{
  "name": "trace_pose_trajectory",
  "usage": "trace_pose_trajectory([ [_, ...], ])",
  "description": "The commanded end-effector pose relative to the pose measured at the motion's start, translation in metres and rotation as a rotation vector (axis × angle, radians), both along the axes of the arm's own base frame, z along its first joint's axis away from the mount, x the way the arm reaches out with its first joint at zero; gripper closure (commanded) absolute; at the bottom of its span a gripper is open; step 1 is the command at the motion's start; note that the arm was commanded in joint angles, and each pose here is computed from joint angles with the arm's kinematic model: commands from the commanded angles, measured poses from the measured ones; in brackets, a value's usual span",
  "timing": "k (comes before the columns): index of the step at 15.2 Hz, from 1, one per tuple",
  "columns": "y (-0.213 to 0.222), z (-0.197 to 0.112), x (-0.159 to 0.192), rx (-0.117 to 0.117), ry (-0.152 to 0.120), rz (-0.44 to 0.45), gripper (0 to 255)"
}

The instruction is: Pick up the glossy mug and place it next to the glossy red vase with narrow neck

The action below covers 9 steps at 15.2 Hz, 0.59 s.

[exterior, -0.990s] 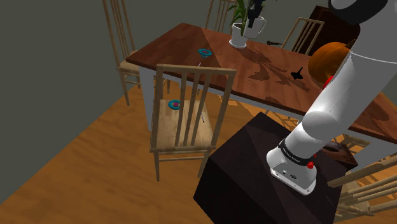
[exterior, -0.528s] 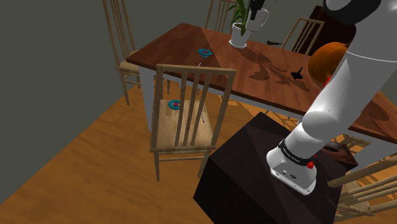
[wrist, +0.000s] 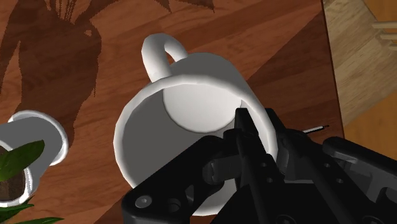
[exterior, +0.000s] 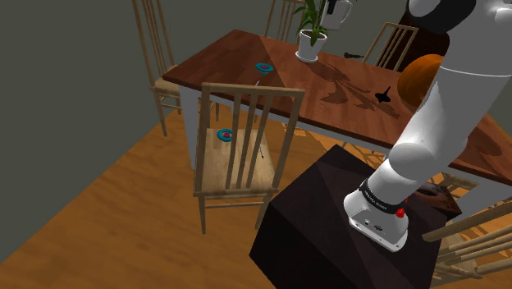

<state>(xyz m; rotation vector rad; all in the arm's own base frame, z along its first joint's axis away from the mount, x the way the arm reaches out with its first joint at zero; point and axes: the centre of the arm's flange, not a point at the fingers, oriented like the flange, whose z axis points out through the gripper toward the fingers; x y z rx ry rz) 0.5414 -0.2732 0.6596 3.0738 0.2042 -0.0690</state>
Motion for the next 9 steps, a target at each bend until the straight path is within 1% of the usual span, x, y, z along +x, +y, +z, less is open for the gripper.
trace_pose_trajectory([
  [1,0.001,0.011,-0.001,0.000,0.000,0.000,255],
  [9,0.001,0.053,-0.001,0.000,0.000,0.000,255],
])
